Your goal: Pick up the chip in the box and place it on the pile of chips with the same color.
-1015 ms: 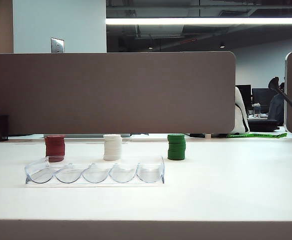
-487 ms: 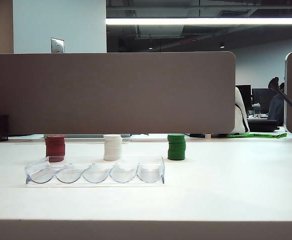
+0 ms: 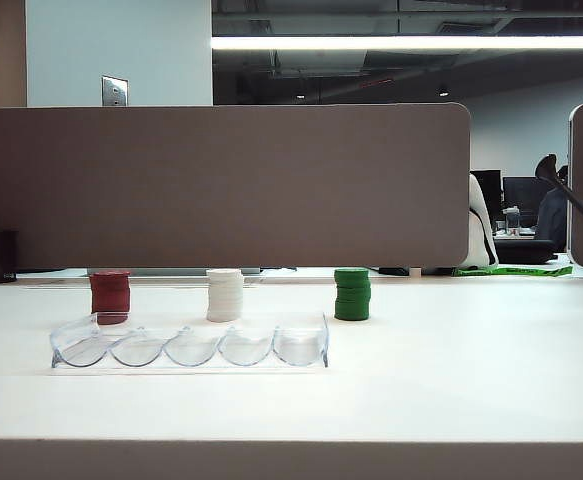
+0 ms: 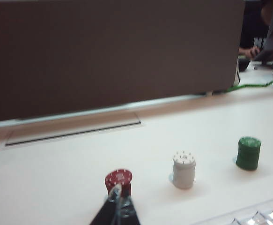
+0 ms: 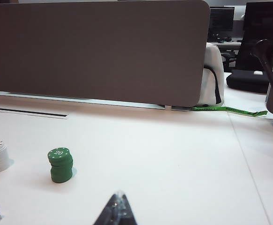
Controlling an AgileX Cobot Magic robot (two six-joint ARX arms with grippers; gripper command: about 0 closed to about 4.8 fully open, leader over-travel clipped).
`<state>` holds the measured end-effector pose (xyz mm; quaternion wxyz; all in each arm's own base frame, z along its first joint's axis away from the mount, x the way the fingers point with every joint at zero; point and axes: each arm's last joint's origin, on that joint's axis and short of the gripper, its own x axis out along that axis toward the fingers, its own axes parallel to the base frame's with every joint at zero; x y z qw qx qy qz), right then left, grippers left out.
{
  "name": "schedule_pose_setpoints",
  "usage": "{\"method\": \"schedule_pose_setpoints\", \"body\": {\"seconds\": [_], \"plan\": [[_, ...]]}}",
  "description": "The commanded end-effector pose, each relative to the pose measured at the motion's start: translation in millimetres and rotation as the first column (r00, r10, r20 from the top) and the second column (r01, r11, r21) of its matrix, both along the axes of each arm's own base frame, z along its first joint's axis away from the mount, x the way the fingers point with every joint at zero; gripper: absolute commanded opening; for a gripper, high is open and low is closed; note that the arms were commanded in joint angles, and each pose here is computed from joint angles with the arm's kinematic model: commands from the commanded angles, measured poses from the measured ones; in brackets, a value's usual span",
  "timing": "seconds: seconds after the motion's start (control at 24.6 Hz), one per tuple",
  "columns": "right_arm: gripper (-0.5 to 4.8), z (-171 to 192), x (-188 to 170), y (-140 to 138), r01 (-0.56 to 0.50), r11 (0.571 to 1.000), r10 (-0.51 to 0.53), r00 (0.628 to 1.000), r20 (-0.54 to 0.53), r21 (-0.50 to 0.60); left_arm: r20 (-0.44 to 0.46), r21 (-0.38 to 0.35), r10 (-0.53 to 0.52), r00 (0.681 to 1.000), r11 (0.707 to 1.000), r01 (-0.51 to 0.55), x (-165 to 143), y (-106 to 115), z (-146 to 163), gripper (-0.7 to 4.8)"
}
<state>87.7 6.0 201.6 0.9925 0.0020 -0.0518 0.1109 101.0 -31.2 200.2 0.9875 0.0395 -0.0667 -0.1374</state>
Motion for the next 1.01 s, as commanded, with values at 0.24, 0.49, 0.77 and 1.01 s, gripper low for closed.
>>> {"method": "schedule_pose_setpoints", "body": {"seconds": [0.24,0.49,0.77,1.01], "plan": [[-0.06,4,-1,0,0.004,1.0,-0.003,0.999,0.037,-0.013,-0.006,-0.007,0.023,1.0,1.0,-0.024,-14,5,-3,-0.06],[-0.06,5,0,-4,0.078,0.997,-0.078,0.996,0.048,-0.014,-0.037,0.003,0.024,0.999,1.0,-0.024,-13,5,-7,-0.06],[-0.06,4,0,-5,0.086,0.996,-0.085,0.995,0.053,-0.026,-0.001,0.001,-0.025,1.0,1.0,0.025,-9,2,-23,-0.06],[-0.06,-11,5,-4,0.047,0.999,-0.046,0.996,0.073,-0.019,-0.042,0.067,-0.011,0.999,0.998,0.013,-8,2,-29,-0.06]]}}
